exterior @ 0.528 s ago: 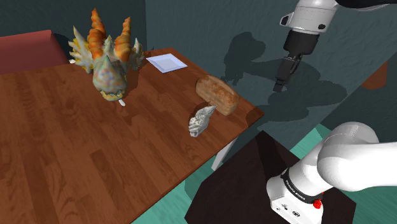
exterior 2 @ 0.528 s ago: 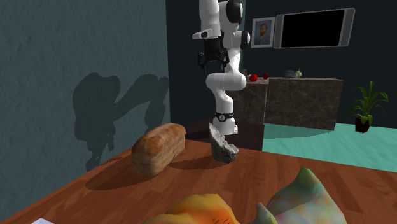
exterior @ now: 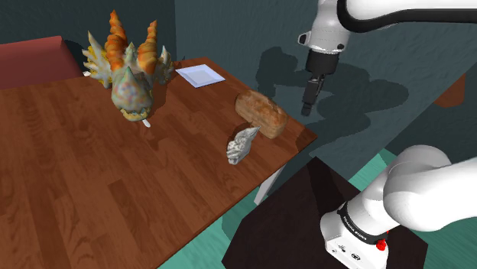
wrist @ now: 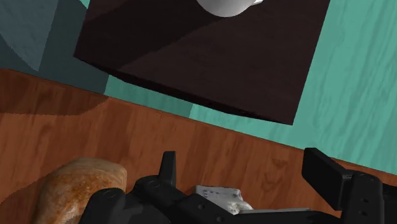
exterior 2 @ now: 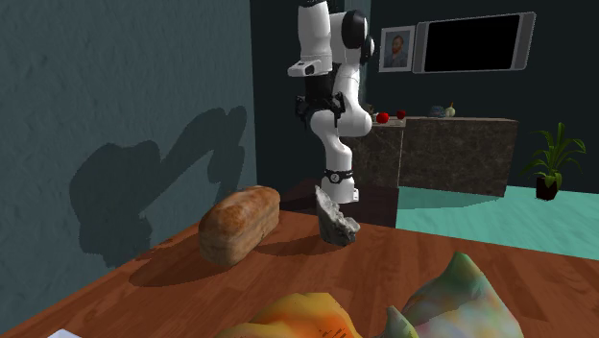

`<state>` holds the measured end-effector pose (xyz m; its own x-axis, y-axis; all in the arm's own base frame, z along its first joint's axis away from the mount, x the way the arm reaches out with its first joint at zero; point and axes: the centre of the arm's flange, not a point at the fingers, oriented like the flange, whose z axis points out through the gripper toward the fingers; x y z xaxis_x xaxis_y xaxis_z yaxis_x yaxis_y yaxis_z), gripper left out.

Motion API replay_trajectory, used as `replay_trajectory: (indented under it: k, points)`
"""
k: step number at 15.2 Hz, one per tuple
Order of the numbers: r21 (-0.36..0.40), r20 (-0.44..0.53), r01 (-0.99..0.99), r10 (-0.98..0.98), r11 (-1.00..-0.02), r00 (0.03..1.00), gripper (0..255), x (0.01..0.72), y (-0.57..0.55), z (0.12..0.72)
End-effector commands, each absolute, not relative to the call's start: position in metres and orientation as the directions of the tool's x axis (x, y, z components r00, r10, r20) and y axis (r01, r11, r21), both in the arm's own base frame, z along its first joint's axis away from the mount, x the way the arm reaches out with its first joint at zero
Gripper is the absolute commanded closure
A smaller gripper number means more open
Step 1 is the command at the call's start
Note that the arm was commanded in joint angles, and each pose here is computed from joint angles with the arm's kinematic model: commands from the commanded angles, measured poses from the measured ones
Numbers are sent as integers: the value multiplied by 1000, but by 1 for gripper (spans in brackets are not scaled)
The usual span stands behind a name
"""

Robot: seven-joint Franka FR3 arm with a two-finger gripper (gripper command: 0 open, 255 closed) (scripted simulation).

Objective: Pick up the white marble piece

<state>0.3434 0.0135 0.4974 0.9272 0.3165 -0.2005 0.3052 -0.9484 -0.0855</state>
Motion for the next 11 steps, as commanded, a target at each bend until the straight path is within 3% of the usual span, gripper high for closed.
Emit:
replay_trajectory:
  k: [1,11]
  points:
    - [-90,-211,365,375,-927,903,0,363,16,479]
    - [-122,-260,624,632,-772,730,0,455,71,385]
